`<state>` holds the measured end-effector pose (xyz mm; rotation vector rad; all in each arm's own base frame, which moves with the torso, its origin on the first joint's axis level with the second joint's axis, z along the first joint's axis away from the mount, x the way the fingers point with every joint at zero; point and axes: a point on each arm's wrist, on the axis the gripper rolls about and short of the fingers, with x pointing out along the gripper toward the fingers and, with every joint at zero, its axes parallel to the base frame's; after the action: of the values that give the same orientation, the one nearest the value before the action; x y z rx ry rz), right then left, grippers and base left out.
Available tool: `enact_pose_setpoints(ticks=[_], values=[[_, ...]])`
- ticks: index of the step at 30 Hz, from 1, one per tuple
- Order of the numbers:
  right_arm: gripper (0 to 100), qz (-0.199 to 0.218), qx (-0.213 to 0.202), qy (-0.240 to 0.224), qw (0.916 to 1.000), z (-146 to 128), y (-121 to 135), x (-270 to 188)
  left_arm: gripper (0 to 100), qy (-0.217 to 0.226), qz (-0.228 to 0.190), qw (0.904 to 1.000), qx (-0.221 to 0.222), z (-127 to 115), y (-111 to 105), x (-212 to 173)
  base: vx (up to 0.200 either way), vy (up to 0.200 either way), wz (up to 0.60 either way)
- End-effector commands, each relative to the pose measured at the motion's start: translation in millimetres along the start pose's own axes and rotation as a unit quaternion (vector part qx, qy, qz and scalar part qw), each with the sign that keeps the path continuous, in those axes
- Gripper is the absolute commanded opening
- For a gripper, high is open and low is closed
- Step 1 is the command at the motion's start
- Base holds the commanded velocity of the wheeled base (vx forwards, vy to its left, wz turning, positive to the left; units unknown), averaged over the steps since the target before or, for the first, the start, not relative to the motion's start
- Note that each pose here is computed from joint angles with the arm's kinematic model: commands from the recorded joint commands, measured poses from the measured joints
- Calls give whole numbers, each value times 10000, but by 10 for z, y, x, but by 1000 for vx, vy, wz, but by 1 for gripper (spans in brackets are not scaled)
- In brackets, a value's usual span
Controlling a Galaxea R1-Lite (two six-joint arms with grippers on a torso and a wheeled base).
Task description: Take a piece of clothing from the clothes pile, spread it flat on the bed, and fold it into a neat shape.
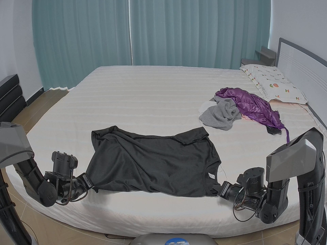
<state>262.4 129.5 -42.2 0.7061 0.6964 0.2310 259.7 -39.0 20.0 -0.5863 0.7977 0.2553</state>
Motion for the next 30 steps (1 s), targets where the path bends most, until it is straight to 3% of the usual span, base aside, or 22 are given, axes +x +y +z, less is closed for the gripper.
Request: enact_pose_setpoints(ticks=[1, 11, 15, 18, 26, 30], values=[[0, 318, -38, -316, 9990, 140, 154, -76, 0, -32, -29, 10000, -9, -3, 2, 9, 0, 0, 0], [0, 799, -37, -764, 9939, 353, 382, -81, 0, -13, -132, 9989, -461, -26, 30, 28, 0, 0, 0], [0, 678, -40, -868, 9939, 322, 399, -111, 0, -75, -202, 9986, -486, -50, 35, 1, 0, 0, 0], [0, 499, -24, -1107, 9926, 350, 391, -120, 0, -212, -303, 9981, -482, -21, 9, -27, 0, 0, 0], [0, 815, -14, -1546, 9846, 620, 479, -37, 0, -597, -588, 9944, -646, 94, -33, 4, 0, 0, 0], [0, 825, -147, -1480, 9854, 652, 502, 112, 0, -854, -834, 9887, -908, 171, -82, -9, 0, 0, 0]])
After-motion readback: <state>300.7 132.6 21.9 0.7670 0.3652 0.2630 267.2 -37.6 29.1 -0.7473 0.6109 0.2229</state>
